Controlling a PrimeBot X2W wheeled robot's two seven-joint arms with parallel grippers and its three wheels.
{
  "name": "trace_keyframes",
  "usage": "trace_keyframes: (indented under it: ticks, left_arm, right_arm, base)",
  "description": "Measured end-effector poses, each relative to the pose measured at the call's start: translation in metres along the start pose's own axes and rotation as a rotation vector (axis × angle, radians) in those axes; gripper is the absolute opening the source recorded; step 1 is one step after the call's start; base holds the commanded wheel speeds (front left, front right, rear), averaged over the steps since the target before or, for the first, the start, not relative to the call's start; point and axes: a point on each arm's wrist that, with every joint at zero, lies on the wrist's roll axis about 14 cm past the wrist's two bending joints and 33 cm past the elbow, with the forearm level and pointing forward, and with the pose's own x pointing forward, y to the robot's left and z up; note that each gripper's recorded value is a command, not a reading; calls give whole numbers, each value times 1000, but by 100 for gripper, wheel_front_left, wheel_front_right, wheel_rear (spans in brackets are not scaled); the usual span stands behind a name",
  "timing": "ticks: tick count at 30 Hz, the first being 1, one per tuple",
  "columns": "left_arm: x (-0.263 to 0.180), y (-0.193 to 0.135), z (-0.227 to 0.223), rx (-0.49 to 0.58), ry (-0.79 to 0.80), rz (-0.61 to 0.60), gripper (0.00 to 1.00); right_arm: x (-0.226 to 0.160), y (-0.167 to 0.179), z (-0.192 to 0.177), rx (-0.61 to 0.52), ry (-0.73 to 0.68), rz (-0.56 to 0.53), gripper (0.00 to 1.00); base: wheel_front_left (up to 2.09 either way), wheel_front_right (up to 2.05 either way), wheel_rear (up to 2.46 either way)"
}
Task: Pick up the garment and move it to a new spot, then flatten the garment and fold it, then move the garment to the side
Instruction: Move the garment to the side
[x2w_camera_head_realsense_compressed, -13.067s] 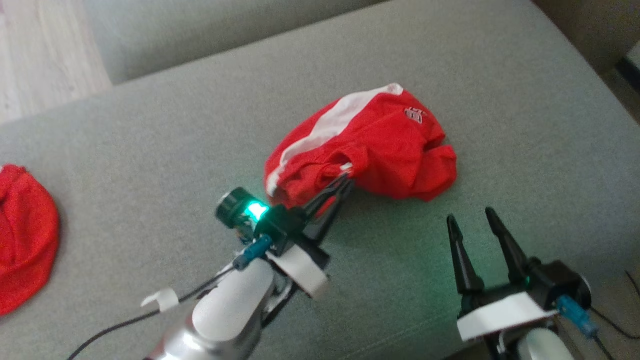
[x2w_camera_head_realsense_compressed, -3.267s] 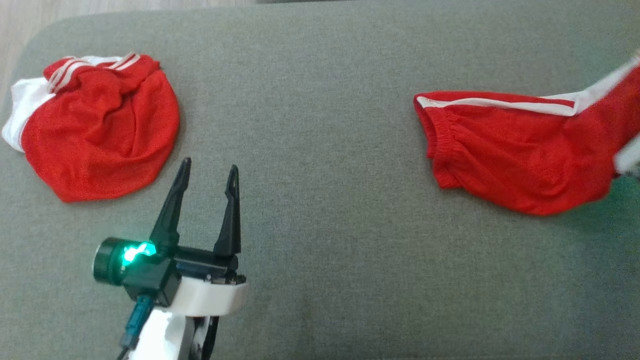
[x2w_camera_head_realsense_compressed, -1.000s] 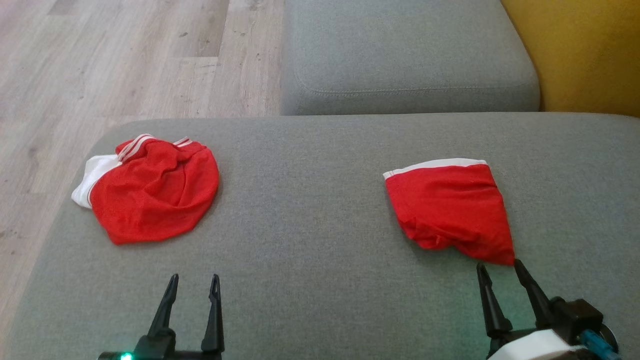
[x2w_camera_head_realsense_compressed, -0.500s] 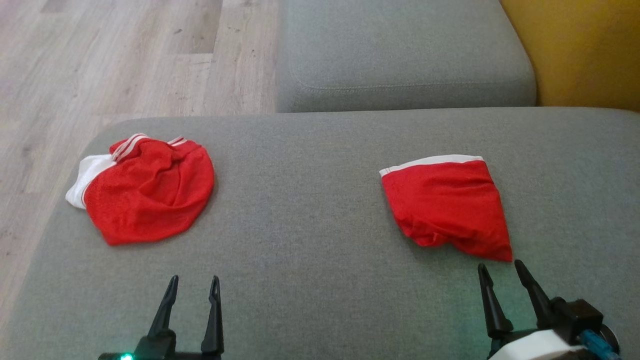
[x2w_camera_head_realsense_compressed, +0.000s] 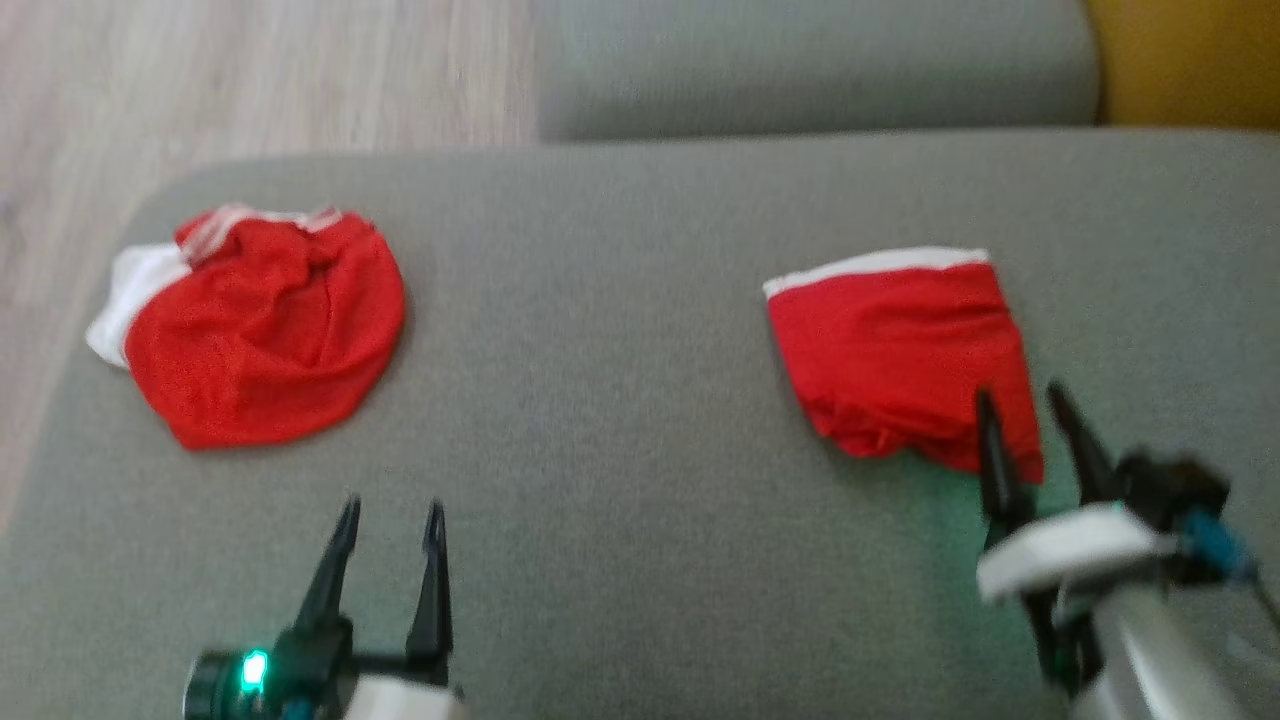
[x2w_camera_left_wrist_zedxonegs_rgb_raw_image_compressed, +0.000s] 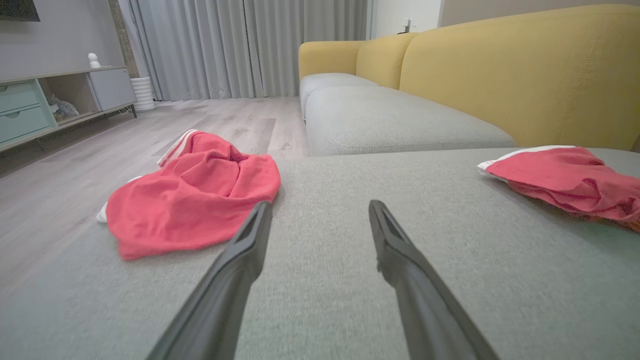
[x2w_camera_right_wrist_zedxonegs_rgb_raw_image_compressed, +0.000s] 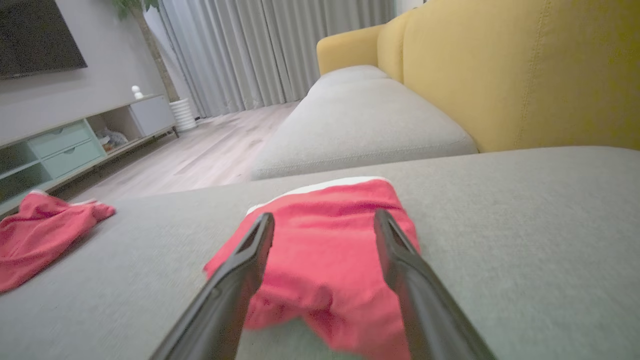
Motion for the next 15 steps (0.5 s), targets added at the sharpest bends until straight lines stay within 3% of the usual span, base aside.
trace_keyframes:
  ticks: [8, 15]
  left_arm:
    - [43, -10, 7, 3, -19, -38, 100]
    - [52, -6, -1, -8, 4, -22, 100]
  right_arm:
    - [73, -45, -18, -18, 177, -80, 100]
    - [80, -74, -61, -40, 402, -132, 100]
  base:
    - [0, 0, 0]
    - [0, 0, 0]
